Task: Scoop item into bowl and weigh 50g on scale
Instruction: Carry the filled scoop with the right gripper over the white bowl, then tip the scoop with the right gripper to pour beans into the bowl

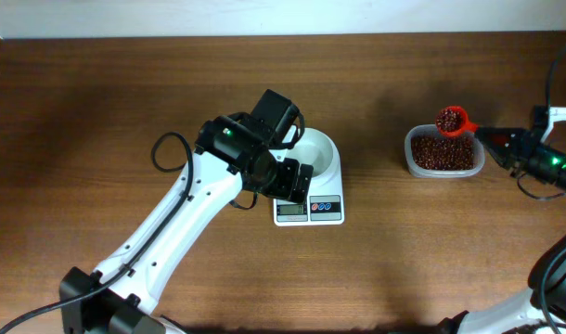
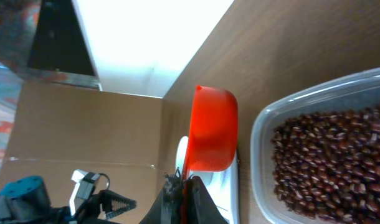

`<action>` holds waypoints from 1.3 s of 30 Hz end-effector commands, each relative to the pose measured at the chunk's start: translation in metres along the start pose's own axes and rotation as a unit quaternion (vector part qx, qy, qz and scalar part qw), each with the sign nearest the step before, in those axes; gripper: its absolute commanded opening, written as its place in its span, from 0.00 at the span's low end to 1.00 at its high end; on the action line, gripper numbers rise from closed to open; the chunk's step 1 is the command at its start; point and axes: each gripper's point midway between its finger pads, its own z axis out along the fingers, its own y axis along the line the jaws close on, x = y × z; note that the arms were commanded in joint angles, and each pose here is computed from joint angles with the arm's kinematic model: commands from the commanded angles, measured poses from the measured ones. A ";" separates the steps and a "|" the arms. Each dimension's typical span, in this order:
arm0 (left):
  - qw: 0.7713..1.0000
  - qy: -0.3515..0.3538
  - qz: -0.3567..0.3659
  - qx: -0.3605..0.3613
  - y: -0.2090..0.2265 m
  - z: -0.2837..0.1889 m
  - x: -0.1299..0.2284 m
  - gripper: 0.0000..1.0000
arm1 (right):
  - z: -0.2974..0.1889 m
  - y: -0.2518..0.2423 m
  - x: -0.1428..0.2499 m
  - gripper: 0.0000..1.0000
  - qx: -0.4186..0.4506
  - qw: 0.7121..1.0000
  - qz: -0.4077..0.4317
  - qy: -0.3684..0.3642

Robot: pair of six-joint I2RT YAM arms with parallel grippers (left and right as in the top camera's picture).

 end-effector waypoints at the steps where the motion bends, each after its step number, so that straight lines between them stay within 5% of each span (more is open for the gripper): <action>1: 1.000 -0.011 -0.002 0.000 -0.001 -0.007 -0.001 0.99 | 0.005 0.014 0.003 0.04 -0.044 0.999 -0.007 0.006; 18: 1.000 -0.011 -0.002 0.000 -0.001 -0.007 -0.001 0.99 | 0.170 0.077 0.151 0.05 -0.087 0.950 -0.109 0.279; 28: 1.000 -0.011 -0.002 0.000 -0.001 -0.007 -0.001 0.99 | 0.199 0.060 0.148 0.04 -0.008 0.949 -0.168 0.266; 39: 1.000 -0.011 -0.002 0.000 -0.001 -0.007 -0.002 0.99 | 0.200 0.116 0.135 0.04 0.108 0.921 -0.282 0.246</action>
